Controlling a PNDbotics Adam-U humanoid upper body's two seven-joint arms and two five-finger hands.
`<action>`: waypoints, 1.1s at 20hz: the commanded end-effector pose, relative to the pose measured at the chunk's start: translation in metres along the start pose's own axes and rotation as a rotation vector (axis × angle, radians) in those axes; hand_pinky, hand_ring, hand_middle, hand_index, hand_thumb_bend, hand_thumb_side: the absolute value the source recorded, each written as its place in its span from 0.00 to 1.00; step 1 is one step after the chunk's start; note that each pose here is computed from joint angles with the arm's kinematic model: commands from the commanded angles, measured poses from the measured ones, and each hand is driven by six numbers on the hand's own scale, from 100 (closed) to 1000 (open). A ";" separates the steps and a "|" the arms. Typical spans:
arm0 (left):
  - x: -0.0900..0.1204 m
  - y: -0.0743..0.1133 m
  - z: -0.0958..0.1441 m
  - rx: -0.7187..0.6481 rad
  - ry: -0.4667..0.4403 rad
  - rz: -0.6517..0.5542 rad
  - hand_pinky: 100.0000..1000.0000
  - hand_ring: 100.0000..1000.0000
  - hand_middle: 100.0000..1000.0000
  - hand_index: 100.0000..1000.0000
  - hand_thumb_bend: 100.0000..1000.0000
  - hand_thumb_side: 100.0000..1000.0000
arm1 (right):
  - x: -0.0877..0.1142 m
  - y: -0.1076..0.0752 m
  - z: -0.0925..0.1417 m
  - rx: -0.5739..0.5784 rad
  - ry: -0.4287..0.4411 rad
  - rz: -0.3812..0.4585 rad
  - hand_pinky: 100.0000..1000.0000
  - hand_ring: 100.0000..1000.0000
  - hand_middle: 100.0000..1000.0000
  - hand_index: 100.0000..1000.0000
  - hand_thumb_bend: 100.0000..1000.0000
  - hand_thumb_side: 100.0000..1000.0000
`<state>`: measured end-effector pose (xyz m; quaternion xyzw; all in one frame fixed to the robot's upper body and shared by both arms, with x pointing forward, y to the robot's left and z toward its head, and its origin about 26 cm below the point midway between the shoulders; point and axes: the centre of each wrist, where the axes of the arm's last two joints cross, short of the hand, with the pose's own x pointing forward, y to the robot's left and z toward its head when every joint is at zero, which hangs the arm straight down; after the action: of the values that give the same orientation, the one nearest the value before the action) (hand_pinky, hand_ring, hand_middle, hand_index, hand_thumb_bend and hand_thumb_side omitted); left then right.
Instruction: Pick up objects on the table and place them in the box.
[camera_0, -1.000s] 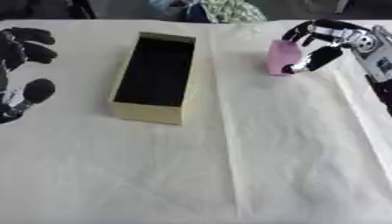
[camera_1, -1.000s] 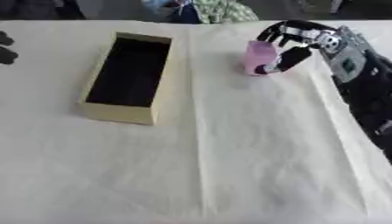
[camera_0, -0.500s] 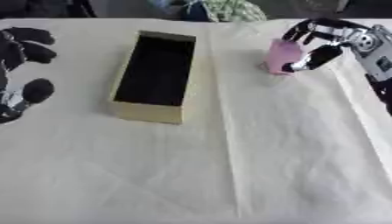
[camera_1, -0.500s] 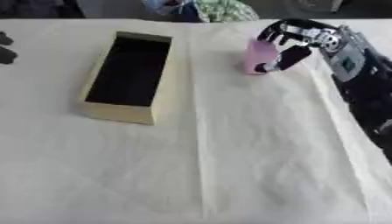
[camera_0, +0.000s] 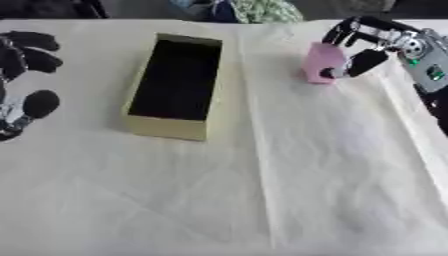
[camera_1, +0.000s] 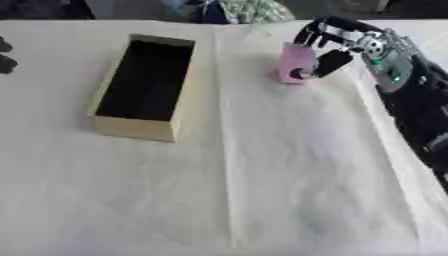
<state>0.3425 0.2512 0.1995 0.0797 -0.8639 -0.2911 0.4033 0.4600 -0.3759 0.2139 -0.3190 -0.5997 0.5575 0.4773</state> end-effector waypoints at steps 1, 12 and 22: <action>0.009 0.005 -0.004 0.002 -0.035 -0.018 0.67 0.63 0.65 0.75 0.88 0.65 | 0.003 -0.018 0.005 -0.018 -0.017 0.054 0.75 0.81 0.78 0.84 0.48 0.27; 0.009 0.006 -0.003 -0.001 -0.032 -0.020 0.67 0.63 0.65 0.75 0.87 0.66 | 0.011 -0.033 0.010 0.078 -0.029 0.090 0.79 0.88 0.86 0.89 0.48 0.29; 0.010 0.006 -0.005 -0.005 -0.040 -0.018 0.67 0.63 0.65 0.75 0.87 0.66 | -0.006 -0.029 0.015 0.077 0.054 0.053 0.78 0.87 0.84 0.88 0.47 0.28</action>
<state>0.3422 0.2510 0.2000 0.0784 -0.8633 -0.2938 0.4028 0.4560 -0.3780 0.2237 -0.3054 -0.5573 0.5939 0.4934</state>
